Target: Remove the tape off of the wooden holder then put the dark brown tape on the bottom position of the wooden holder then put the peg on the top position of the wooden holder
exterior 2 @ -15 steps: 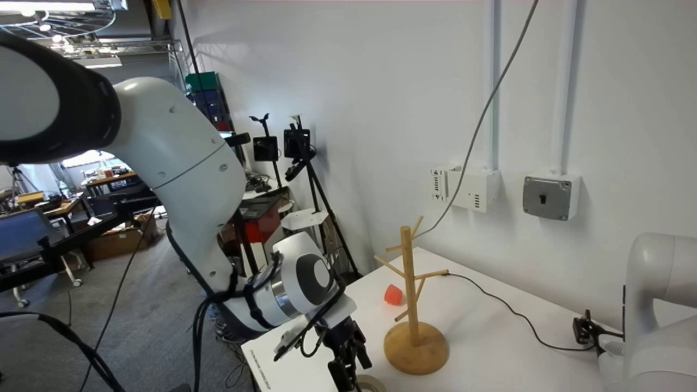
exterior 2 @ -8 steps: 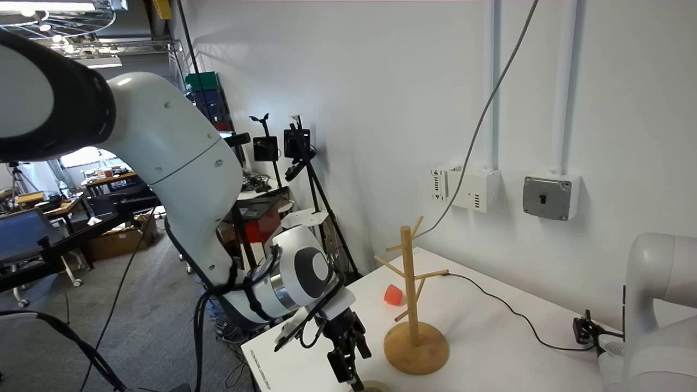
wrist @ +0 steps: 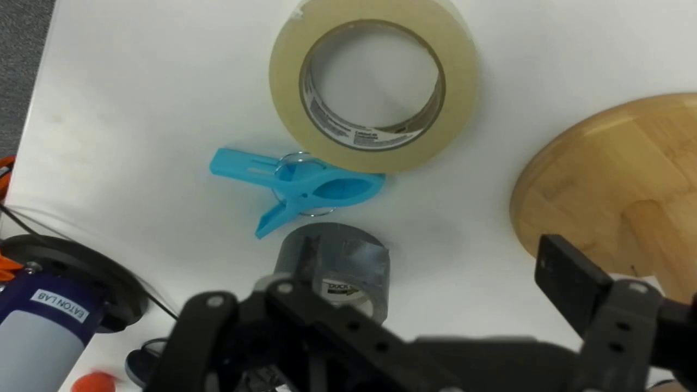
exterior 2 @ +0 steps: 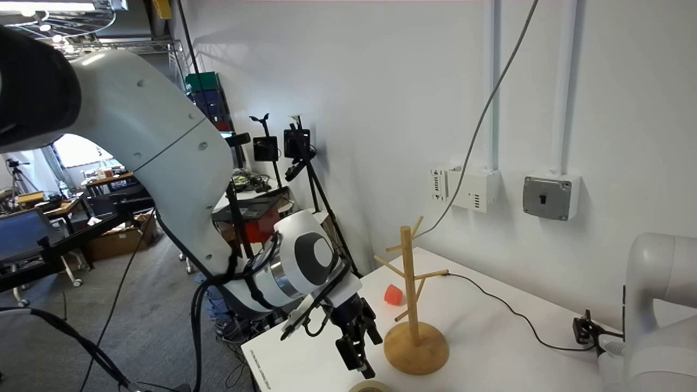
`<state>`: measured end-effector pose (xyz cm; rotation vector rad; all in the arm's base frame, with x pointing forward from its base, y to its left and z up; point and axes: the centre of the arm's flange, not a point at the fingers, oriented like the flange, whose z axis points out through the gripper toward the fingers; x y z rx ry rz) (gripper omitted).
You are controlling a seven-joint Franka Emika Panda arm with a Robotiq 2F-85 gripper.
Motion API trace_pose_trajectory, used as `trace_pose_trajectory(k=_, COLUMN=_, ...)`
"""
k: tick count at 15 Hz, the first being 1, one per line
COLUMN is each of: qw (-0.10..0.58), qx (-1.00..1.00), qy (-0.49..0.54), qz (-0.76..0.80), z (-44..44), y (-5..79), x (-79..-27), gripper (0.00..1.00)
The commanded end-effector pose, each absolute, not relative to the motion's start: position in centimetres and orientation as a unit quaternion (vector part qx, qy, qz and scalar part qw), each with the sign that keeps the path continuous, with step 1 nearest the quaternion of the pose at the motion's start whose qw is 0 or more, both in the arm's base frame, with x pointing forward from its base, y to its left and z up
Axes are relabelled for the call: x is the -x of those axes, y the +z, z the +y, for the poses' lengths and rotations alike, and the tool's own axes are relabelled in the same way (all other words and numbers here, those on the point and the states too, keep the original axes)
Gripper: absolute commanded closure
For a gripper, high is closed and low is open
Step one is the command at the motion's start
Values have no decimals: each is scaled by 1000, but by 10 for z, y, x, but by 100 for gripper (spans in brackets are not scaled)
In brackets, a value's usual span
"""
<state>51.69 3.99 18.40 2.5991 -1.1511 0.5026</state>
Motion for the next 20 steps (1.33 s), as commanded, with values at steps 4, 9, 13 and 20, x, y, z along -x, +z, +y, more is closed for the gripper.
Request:
trace_pose_trajectory(k=4, qw=130, qx=-875, qy=169, qz=-434, z=-12, y=204, x=-524, gripper=0)
trace_pose_trajectory(k=9, qw=137, qx=-849, qy=168, qz=-481, z=-55, y=206, x=-537, gripper=0)
trace_pose_trajectory(k=13, qw=131, qx=-839, qy=172, qz=-499, z=-63, y=204, x=-534, gripper=0)
trace_pose_trajectory(k=20, qw=132, qx=-840, qy=172, qz=-498, z=-62, y=204, x=-535, gripper=0)
